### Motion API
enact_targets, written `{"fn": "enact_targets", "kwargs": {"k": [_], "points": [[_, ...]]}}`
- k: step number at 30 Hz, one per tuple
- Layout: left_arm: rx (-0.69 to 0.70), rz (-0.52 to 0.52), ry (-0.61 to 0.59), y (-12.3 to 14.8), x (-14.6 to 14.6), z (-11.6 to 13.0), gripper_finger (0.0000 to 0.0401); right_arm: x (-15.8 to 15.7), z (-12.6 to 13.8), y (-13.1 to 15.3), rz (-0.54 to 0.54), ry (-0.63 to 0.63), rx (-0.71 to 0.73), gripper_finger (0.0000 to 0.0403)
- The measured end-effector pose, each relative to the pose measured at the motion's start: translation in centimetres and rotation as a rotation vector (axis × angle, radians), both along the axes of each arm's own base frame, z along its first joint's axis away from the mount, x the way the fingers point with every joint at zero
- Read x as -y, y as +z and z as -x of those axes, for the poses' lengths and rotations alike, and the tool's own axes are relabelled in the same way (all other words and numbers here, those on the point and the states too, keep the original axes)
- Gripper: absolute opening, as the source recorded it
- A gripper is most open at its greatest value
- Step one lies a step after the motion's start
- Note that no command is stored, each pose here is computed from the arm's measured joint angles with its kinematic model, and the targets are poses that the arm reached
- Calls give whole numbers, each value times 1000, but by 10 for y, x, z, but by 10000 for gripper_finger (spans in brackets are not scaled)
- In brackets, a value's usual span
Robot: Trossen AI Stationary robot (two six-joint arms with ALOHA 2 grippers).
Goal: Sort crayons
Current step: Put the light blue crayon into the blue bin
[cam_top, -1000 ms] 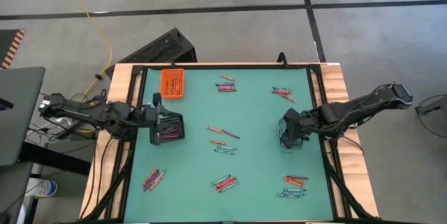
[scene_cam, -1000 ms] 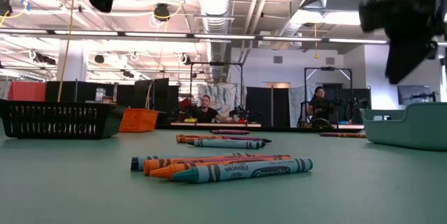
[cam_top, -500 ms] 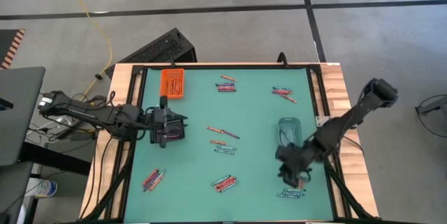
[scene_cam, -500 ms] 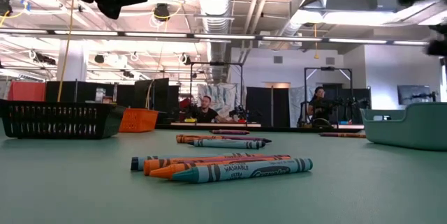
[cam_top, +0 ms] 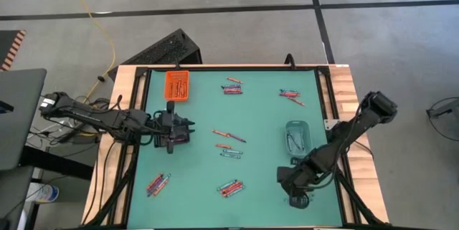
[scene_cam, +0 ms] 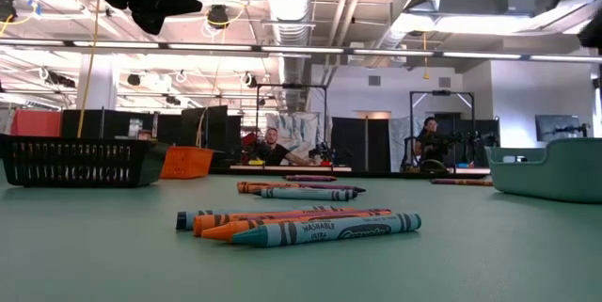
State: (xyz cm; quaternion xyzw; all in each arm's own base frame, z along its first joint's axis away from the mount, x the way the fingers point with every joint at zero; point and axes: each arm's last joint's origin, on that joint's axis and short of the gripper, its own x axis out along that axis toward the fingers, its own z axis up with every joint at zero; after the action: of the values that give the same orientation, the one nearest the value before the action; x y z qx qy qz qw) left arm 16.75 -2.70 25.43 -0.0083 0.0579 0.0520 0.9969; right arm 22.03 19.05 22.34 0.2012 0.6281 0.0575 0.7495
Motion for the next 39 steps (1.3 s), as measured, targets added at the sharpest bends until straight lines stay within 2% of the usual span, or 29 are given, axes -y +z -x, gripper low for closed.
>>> {"fn": "enact_targets", "kwargs": {"k": [3,6,12,17,27,34,39], "points": [[-1,-18,-4,0,0,0,109,-4,0,-2,45,15,64,120],[-4,-28,0,0,0,-1,109,-9,3,-14,112,90,52,120],[-6,-52,-2,0,0,-1,109,-36,3,-41,53,135,-10,120],[1,-40,0,0,0,-1,109,-47,1,-60,92,270,10,120],[-9,-33,0,-1,0,-1,109,-45,-9,-66,127,236,67,120],[-24,-11,-22,-3,1,0,109,-47,-11,-89,176,267,-3,120],[-27,-9,-21,-3,1,0,109,-46,-10,-87,183,286,-4,120]]}}
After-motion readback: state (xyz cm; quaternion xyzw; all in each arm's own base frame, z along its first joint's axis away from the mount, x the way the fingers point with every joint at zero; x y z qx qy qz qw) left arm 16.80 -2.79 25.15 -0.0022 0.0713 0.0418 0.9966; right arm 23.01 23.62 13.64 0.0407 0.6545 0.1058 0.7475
